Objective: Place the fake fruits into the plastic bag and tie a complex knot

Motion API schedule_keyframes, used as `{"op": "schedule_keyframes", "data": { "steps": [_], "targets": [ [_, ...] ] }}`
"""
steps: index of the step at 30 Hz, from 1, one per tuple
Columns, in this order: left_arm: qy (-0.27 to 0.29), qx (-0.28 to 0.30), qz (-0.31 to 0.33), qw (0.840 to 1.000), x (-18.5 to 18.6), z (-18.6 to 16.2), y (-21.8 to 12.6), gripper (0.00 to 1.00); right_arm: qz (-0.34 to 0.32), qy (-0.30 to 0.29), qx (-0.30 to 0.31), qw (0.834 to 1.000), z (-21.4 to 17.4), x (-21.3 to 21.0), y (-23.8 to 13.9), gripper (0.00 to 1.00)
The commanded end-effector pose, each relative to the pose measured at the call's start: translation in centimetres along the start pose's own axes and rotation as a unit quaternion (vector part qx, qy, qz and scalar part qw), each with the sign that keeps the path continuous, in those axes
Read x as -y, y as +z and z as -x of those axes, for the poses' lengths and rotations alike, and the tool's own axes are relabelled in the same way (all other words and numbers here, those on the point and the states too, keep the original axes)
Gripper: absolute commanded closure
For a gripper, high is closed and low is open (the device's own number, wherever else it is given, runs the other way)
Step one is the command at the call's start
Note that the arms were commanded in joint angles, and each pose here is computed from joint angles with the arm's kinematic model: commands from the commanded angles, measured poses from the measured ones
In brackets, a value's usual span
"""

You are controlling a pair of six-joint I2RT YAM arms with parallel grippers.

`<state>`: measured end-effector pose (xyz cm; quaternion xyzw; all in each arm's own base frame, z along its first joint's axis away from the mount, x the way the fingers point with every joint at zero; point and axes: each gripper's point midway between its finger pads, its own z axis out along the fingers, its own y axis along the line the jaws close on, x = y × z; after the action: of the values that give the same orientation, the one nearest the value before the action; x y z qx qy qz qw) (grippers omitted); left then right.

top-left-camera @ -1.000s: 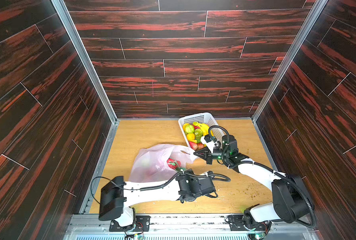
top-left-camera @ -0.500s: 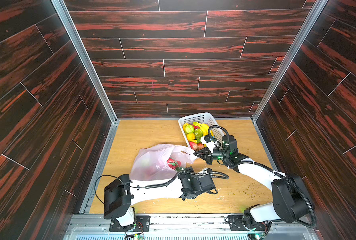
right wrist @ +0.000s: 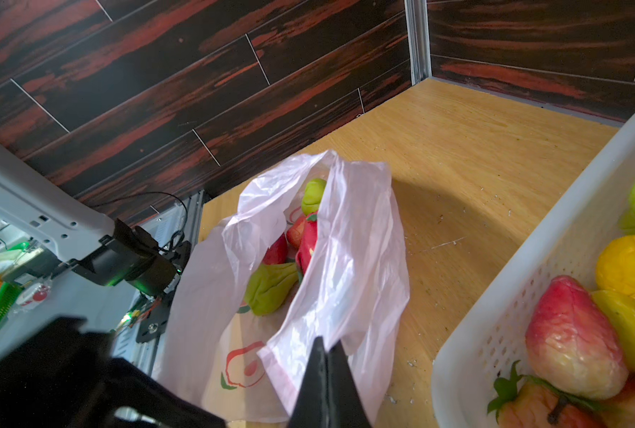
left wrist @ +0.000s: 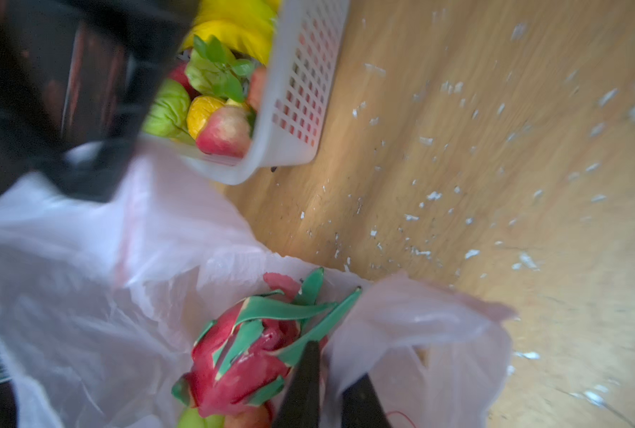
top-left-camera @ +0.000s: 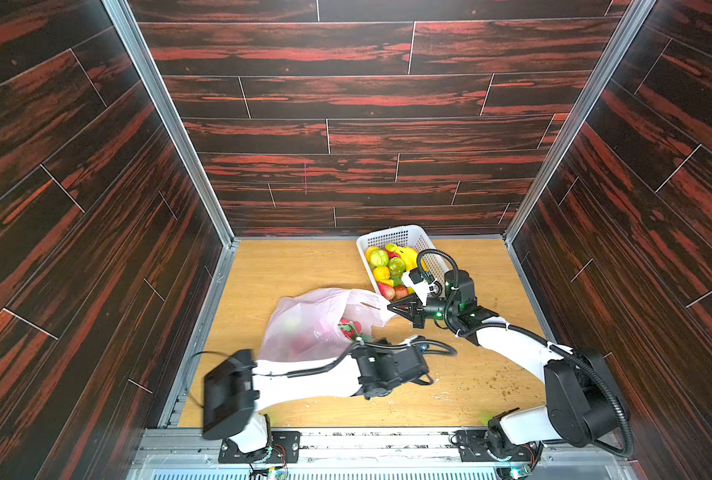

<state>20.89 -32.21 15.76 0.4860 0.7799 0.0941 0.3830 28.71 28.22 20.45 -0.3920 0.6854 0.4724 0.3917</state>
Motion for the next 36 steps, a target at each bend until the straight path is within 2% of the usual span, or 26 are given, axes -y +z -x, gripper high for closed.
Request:
{"op": "schedule_keyframes", "data": {
  "steps": [1, 6, 10, 13, 18, 22, 25, 31, 36],
  "targets": [
    [-0.088, 0.104, -0.026, 0.99, -3.9, 2.7, -5.3, 0.88, 0.019, -0.012, 0.03, 0.999, 3.2, -2.3, -1.5, 1.0],
    [-0.199, 0.218, -0.047, 0.954, -10.3, 2.1, -11.7, 0.92, 0.04, 0.019, 0.041, 0.998, 6.3, -4.2, -3.1, 1.0],
    [-0.265, 0.267, -0.041, 0.926, -15.0, 0.5, -14.9, 0.97, 0.046, 0.047, 0.049, 0.997, 8.6, -5.1, -4.4, 1.0],
    [-0.289, 0.276, -0.038, 0.916, -17.4, -0.3, -16.4, 0.99, 0.041, 0.054, 0.065, 0.996, 10.6, -5.8, -6.0, 1.0],
    [-0.332, 0.32, -0.041, 0.886, -21.1, -0.2, -19.7, 1.0, 0.009, 0.062, 0.106, 0.992, 14.3, -7.3, -10.4, 1.0],
    [-0.343, 0.375, -0.047, 0.86, -23.4, 0.9, -23.5, 1.0, -0.004, 0.057, 0.135, 0.989, 16.5, -10.0, -13.7, 1.0],
    [-0.342, 0.405, -0.059, 0.846, -24.6, 2.4, -25.8, 1.0, 0.0, 0.06, 0.155, 0.986, 18.2, -12.0, -15.3, 1.0],
    [-0.346, 0.446, -0.109, 0.818, -25.7, 5.5, -27.5, 1.0, -0.006, 0.089, 0.157, 0.984, 21.0, -13.7, -16.8, 1.0],
    [-0.369, 0.447, -0.168, 0.798, -24.8, 6.4, -24.5, 1.0, -0.047, 0.115, 0.154, 0.98, 20.1, -12.2, -16.9, 1.0]
  ]
}}
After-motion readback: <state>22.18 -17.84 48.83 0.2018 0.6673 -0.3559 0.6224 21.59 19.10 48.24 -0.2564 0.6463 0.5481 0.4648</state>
